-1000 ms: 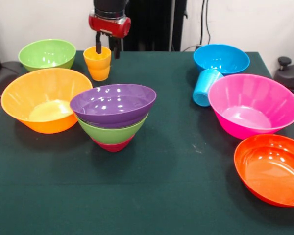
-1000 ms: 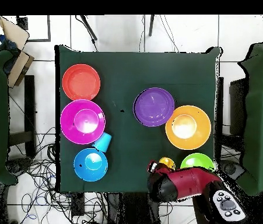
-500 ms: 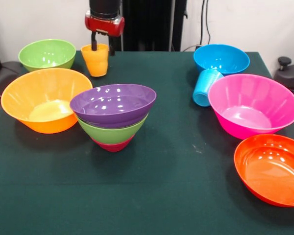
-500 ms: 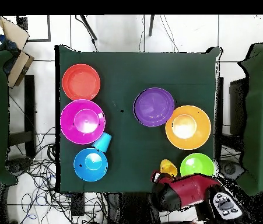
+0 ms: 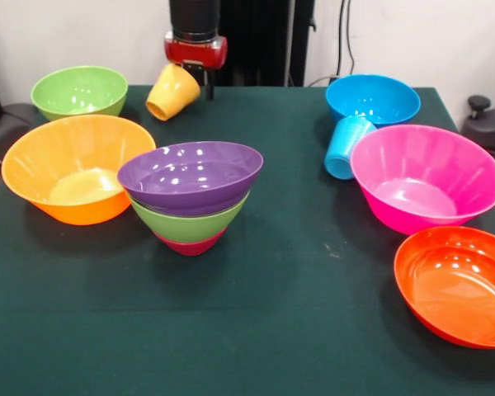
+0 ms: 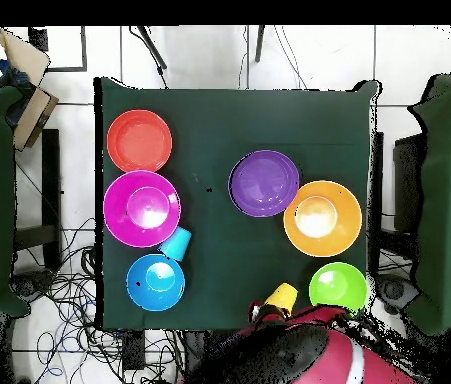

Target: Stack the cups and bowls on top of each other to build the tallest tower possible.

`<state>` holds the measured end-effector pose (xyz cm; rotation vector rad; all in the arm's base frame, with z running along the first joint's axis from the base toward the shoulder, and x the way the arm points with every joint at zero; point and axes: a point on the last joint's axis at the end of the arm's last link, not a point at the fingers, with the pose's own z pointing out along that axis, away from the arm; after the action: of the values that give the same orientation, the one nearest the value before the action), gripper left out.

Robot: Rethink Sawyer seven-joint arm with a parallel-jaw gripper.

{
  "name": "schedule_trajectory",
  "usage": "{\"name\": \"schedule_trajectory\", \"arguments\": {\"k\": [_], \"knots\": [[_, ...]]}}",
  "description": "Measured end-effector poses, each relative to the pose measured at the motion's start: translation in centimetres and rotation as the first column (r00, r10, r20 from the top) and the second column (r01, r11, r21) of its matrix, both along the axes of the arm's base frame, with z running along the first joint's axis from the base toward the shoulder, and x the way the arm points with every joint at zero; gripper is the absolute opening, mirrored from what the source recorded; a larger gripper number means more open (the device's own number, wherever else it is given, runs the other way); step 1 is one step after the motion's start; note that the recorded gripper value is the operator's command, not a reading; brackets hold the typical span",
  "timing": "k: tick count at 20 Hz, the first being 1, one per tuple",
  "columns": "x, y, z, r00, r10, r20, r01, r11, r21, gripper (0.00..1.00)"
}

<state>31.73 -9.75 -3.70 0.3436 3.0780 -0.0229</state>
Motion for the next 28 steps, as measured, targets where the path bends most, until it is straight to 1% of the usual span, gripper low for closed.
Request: {"name": "schedule_trajectory", "arguments": {"k": [2,5,9,13,16,17,18,20,21,23,24,26,27,28], "knots": [[-0.6,0.6,-0.5,0.9999,0.01,0.002,-0.01,0.9998,0.016,1.0],[-0.8,0.7,-0.6,0.9999,0.01,-0.003,-0.01,0.9998,0.019,1.0],[-1.1,0.2,-0.4,0.9999,0.008,-0.01,-0.008,1.0,0.003,1.0],[-1.4,-0.8,0.3,0.9997,0.01,-0.022,-0.01,0.9993,-0.036,1.0],[-1.6,-1.7,0.9,0.9992,0.022,-0.034,-0.024,0.9966,-0.078,1.0],[-1.7,-2.2,1.6,0.9982,0.039,-0.045,-0.044,0.9915,-0.122,1.0],[-1.7,-2.4,1.9,0.9978,0.046,-0.048,-0.052,0.9887,-0.14,1.0],[-1.7,-2.6,2.3,0.9972,0.054,-0.052,-0.062,0.9847,-0.163,1.0],[-1.5,-2.9,2.8,0.9965,0.063,-0.055,-0.073,0.9779,-0.196,1.0],[-1.3,-3.4,3.5,0.9962,0.065,-0.059,-0.077,0.9679,-0.239,1.0],[-1.3,-3.6,3.8,0.9961,0.064,-0.061,-0.077,0.963,-0.258,1.0],[-1.2,-3.9,4.1,0.9964,0.059,-0.061,-0.074,0.9574,-0.279,1.0],[-1.1,-4.3,4.3,0.9969,0.053,-0.058,-0.068,0.9519,-0.299,1.0],[-1.0,-4.5,4.3,0.9973,0.051,-0.054,-0.065,0.95,-0.306,1.0]]}}
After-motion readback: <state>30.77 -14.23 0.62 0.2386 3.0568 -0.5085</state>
